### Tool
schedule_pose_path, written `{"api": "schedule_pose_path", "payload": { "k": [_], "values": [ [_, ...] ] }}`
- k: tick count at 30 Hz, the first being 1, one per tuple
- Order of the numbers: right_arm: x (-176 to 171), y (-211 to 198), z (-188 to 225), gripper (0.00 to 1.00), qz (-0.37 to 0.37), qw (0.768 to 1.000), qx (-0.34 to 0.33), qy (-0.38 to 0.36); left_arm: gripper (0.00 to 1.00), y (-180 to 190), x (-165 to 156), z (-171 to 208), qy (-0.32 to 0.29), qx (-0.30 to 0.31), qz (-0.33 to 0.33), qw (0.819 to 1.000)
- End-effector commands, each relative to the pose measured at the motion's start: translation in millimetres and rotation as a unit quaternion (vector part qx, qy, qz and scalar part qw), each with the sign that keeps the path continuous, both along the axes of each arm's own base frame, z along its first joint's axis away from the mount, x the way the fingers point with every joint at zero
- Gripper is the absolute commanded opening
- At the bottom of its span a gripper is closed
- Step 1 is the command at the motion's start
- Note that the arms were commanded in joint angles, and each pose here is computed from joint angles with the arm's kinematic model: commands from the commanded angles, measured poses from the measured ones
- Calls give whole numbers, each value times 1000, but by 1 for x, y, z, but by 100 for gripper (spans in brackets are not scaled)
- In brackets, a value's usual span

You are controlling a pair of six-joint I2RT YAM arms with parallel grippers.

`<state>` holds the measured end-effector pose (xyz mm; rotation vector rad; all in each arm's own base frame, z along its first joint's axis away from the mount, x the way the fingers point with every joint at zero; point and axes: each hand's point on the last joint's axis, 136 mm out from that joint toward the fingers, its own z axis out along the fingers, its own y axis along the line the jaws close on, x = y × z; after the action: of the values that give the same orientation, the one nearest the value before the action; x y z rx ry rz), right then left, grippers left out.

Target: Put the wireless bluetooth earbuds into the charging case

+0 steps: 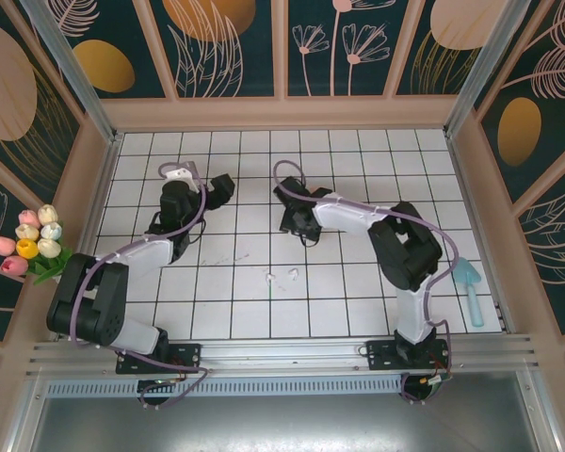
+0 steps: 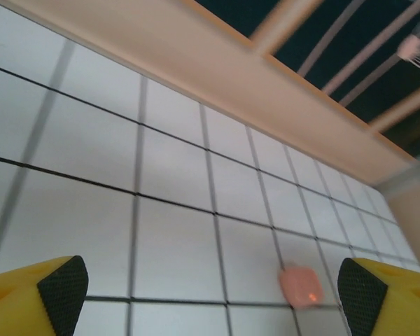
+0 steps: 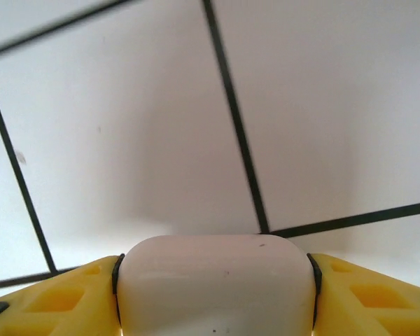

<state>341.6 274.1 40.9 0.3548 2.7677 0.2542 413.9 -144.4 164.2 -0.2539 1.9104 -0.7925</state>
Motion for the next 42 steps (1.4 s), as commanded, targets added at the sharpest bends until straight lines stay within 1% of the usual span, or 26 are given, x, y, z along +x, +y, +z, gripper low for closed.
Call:
{"api": "schedule_pose_path", "payload": {
  "k": [1, 3, 6, 13, 15, 18, 22, 26, 30, 33, 37, 42],
  "values": [
    [15, 7, 36, 50, -51, 995, 83, -35, 91, -48, -22, 28, -67, -63, -154, 984],
    [25, 4, 48, 50, -75, 990, 114, -45, 89, -63, -31, 25, -65, -82, -207, 973],
    [37, 2, 63, 50, -105, 981, 155, -57, 88, -76, -41, 19, -60, -100, -251, 961],
    [59, 9, 85, 49, -142, 960, 233, -68, 85, -102, -58, 0, -51, -102, -306, 945],
    [63, 13, 90, 49, -148, 953, 254, -68, 81, -110, -57, -15, -35, -99, -313, 944],
    [66, 21, 96, 49, -153, 944, 283, -64, 75, -120, -57, -23, -27, -107, -324, 940],
    [69, 31, 103, 49, -154, 935, 315, -58, 71, -129, -55, -26, -33, -110, -327, 938],
    [71, 36, 110, 49, -156, 929, 331, -58, 70, -130, -51, -22, -53, -109, -312, 942],
    [70, 39, 112, 48, -156, 925, 342, -53, 68, -131, -43, -16, -74, -108, -287, 949],
    [70, 41, 114, 48, -155, 923, 348, -52, 65, -132, -37, -15, -83, -108, -275, 952],
    [69, 44, 116, 48, -151, 921, 357, -51, 60, -134, -31, -16, -85, -109, -270, 953],
    [67, 51, 115, 48, -145, 919, 365, -46, 59, -138, -24, -14, -90, -100, -273, 953]
  ]
}}
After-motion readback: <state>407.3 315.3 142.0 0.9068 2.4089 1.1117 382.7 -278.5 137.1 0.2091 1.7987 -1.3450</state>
